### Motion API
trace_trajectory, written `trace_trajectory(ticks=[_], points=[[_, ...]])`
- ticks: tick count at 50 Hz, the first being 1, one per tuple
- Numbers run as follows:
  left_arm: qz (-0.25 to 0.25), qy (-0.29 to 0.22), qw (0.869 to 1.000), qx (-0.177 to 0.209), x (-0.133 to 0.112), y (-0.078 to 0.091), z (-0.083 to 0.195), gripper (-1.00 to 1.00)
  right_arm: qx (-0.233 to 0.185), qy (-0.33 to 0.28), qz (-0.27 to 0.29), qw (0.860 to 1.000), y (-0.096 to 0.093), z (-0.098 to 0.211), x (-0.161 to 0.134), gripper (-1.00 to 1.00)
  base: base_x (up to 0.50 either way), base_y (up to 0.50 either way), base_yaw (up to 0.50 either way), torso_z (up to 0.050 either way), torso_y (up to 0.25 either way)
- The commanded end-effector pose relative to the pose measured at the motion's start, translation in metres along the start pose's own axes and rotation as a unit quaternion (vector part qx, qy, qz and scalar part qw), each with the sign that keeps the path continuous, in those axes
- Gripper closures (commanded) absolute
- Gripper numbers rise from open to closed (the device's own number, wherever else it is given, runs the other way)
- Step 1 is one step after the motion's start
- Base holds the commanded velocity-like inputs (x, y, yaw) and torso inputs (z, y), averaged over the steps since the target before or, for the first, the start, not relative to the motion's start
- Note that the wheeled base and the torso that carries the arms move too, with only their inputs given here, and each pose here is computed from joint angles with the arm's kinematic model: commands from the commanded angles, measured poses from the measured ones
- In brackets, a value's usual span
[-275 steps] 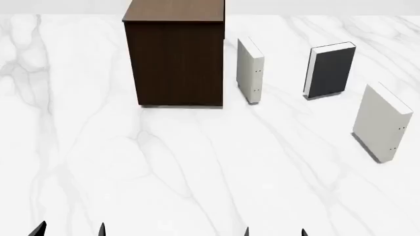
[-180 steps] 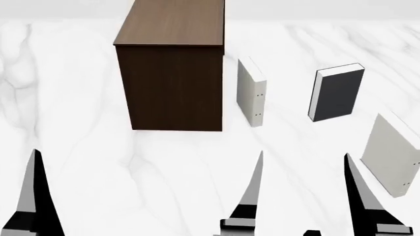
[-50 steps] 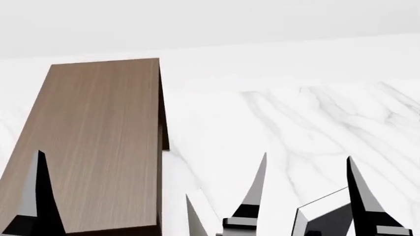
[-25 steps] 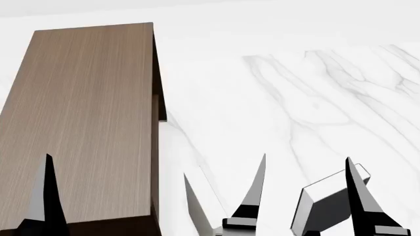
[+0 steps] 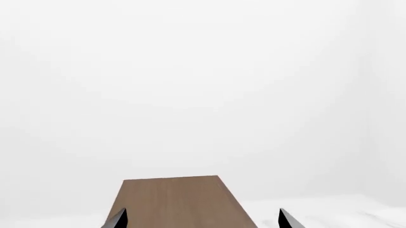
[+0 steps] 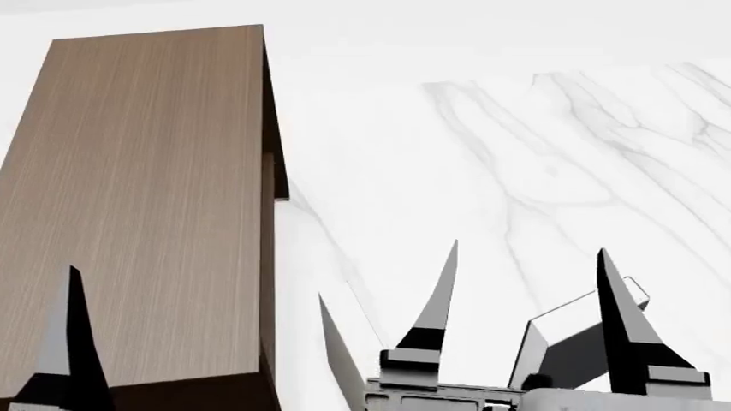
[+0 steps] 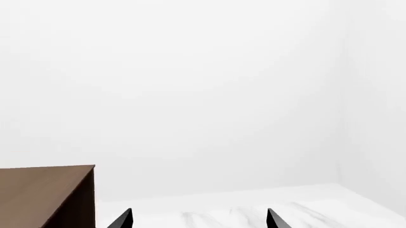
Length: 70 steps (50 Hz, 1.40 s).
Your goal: Pick up the book in the middle and place it on the cabinet shelf.
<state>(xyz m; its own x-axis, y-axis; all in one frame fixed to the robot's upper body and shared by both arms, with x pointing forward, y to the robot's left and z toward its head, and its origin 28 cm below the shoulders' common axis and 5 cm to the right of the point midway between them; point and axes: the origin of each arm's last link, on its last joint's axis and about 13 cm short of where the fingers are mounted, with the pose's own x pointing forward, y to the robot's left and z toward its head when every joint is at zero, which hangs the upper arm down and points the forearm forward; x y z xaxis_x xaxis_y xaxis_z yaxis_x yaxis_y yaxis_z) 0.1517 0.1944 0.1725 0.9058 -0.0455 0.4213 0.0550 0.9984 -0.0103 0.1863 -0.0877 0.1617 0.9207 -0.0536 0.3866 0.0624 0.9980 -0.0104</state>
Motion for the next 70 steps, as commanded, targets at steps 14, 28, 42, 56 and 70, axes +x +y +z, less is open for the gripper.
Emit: trace_trajectory(ticks=[14, 28, 42, 56, 70], points=[[0.012, 0.030, 0.999, -0.007, 0.001, 0.001, -0.008, -1.00, 0.140, 0.069, -0.117, 0.981, 0.024, 0.048, 0.170, -1.00, 0.00, 0.00, 0.00, 0.000, 0.000], [0.011, 0.025, 1.000, -0.014, 0.001, 0.002, -0.004, -1.00, 0.075, 0.114, -0.286, 0.948, 0.010, 0.017, 0.253, -1.00, 0.00, 0.00, 0.00, 0.000, 0.000], [0.012, 0.022, 1.000, -0.015, 0.002, 0.002, -0.004, -1.00, 0.039, 0.238, -0.445, 0.862, 0.007, 0.013, 0.271, -1.00, 0.00, 0.00, 0.00, 0.000, 0.000], [0.012, 0.021, 1.000, -0.016, 0.002, 0.002, -0.006, -1.00, 0.012, 0.334, -0.562, 0.757, -0.001, -0.002, 0.257, -1.00, 0.00, 0.00, 0.00, 0.000, 0.000], [0.010, 0.019, 1.000, -0.016, 0.001, 0.001, -0.005, -1.00, 0.075, 0.389, -0.553, 0.733, 0.004, -0.019, 0.251, -1.00, 0.00, 0.00, 0.00, 0.000, 0.000]])
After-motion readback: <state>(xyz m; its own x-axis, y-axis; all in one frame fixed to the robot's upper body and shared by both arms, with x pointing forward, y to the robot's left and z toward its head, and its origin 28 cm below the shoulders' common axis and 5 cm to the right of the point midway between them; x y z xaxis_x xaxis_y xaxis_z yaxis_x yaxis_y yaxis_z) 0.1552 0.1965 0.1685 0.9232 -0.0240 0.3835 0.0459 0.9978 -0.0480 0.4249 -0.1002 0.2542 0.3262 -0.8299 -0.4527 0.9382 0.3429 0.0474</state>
